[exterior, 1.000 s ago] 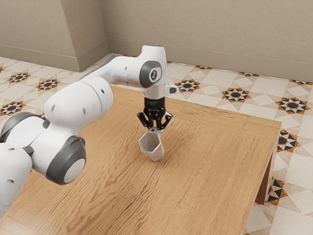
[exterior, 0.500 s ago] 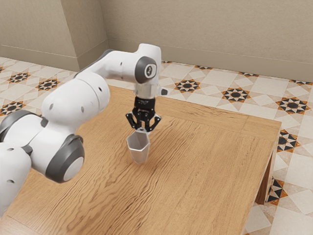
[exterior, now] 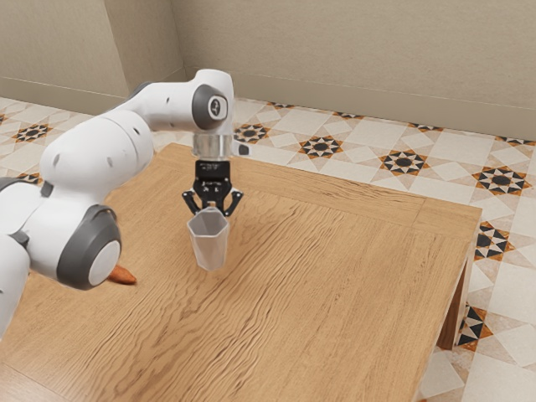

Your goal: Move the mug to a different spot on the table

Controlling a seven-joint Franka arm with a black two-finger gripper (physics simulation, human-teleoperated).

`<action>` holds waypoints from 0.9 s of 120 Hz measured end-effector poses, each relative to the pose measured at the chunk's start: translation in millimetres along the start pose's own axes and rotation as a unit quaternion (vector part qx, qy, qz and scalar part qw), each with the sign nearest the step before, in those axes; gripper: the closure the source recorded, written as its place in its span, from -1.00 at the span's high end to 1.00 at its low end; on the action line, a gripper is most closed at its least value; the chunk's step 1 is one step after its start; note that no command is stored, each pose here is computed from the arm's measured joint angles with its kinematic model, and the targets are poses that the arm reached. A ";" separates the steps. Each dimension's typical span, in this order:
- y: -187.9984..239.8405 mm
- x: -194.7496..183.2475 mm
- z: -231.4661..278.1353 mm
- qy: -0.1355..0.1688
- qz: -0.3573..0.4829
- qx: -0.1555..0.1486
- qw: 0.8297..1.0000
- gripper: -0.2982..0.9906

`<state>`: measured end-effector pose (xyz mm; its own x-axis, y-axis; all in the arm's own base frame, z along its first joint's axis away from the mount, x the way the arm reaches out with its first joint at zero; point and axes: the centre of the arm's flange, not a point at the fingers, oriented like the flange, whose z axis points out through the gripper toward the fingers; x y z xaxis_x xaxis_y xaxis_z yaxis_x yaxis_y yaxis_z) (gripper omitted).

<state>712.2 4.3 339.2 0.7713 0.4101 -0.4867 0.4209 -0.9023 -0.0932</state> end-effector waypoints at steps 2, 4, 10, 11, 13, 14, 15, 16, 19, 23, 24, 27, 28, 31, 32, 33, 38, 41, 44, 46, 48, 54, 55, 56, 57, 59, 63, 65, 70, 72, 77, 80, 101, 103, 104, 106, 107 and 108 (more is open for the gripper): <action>-3.5 1.2 -0.4 -0.001 -0.002 -0.002 1.000 -0.60; -6.8 2.5 -0.9 -0.002 -0.004 -0.004 1.000 -0.60; -16.2 6.4 -2.4 -0.004 -0.009 -0.011 1.000 -0.60; -17.8 7.1 -2.8 -0.004 -0.010 -0.013 1.000 -0.60; -20.7 8.3 -3.5 -0.005 -0.011 -0.015 1.000 -0.60; -21.9 8.9 -3.7 -0.005 -0.012 -0.016 1.000 -0.60; -23.0 9.6 -3.8 -0.005 -0.012 -0.018 1.000 -0.59; -24.1 10.3 -3.9 -0.005 -0.013 -0.019 1.000 -0.59; -28.4 12.6 -4.3 -0.006 -0.015 -0.023 1.000 -0.59; -34.0 15.8 -4.9 -0.005 -0.018 -0.028 0.999 -0.59; -35.2 16.5 -5.0 -0.005 -0.019 -0.029 0.999 -0.59; -37.5 18.7 -4.5 -0.005 -0.020 -0.031 0.999 -0.59; -37.9 19.3 -4.1 -0.005 -0.020 -0.031 0.999 -0.59; -37.8 21.0 -2.5 -0.005 -0.020 -0.034 0.999 -0.58; -37.6 21.6 -1.9 -0.005 -0.020 -0.034 0.999 -0.58; -37.3 22.3 -1.0 -0.005 -0.020 -0.035 0.999 -0.58; -34.7 25.8 4.2 -0.007 -0.018 -0.038 0.999 -0.58; -33.4 28.1 7.5 -0.008 -0.018 -0.040 0.999 -0.58; -32.5 29.8 10.0 -0.008 -0.018 -0.041 0.999 -0.58; -32.3 31.1 11.6 -0.009 -0.018 -0.042 0.999 -0.58; -32.4 32.5 13.3 -0.009 -0.019 -0.042 0.999 -0.58; -35.0 36.5 16.3 -0.010 -0.022 -0.045 0.999 -0.58; -35.6 37.1 16.7 -0.009 -0.022 -0.046 0.999 -0.58; -36.0 37.7 17.0 -0.009 -0.023 -0.046 0.999 -0.58; -36.5 38.3 17.5 -0.009 -0.024 -0.047 0.999 -0.58; -37.2 39.5 18.4 -0.009 -0.024 -0.047 0.999 -0.58; -38.3 41.5 20.1 -0.009 -0.026 -0.048 0.998 -0.58; -38.5 42.6 21.2 -0.010 -0.026 -0.049 0.998 -0.58; -38.8 45.4 24.9 -0.011 -0.028 -0.050 0.998 -0.58; -38.7 46.4 26.2 -0.012 -0.028 -0.050 0.998 -0.58; -38.2 48.6 29.5 -0.013 -0.029 -0.052 0.998 -0.58; -37.9 49.8 31.4 -0.014 -0.029 -0.052 0.998 -0.58; -36.7 55.0 40.1 -0.017 -0.032 -0.053 0.998 -0.59; -36.7 55.2 40.5 -0.017 -0.032 -0.053 0.998 -0.59; -36.7 55.3 40.7 -0.017 -0.032 -0.053 0.998 -0.58; -36.6 55.5 41.1 -0.017 -0.032 -0.054 0.998 -0.58; -36.6 55.6 41.3 -0.018 -0.032 -0.055 0.998 -0.57; -36.5 55.6 41.4 -0.018 -0.033 -0.055 0.998 -0.56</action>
<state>719.9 54.6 279.5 0.7240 0.4606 -0.5134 0.5211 -0.8530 -0.0304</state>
